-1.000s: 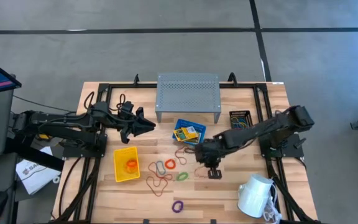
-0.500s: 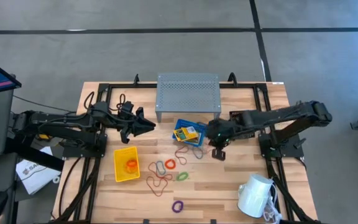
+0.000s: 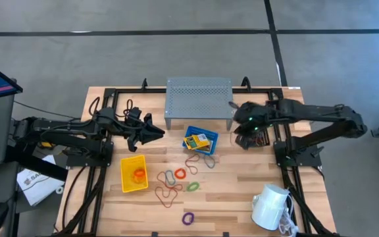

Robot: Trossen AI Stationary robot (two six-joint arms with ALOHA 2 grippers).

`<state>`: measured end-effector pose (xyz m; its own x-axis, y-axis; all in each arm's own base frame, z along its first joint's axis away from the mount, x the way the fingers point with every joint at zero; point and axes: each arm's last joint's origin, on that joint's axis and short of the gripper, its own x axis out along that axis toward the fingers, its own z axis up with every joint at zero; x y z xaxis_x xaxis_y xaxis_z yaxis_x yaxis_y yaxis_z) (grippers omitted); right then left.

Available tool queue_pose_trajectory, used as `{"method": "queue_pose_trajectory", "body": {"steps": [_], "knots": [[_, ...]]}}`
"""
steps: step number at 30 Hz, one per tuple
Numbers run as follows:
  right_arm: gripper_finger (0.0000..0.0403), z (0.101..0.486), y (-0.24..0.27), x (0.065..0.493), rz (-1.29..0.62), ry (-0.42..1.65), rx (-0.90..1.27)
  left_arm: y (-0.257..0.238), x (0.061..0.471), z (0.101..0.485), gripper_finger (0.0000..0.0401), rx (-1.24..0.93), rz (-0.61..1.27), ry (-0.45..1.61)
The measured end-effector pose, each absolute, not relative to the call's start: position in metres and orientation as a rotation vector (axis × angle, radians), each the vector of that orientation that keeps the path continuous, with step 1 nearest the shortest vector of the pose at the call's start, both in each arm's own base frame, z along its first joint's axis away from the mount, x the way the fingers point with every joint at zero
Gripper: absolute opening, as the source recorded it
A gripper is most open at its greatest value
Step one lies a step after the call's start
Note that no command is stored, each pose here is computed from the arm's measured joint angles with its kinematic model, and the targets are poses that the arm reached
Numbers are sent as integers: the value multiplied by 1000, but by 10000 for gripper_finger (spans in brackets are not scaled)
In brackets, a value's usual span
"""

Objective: Pick & Place Office Desk Supplies
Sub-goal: Put the red rubber band into the black bin

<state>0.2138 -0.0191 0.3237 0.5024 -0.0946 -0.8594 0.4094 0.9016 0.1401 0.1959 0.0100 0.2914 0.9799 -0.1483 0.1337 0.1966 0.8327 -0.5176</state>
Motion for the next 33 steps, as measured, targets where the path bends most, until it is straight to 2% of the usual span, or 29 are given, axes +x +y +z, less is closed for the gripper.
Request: {"method": "queue_pose_trajectory", "body": {"steps": [19, 33], "knots": [[0, 352, -46, 126, -550, 927, 493, 10, 196, 291, 89, -557, -183, -89], [0, 304, -53, 103, -616, 986, 618, 10, 196, 291, 89, -558, -183, -89]]}}
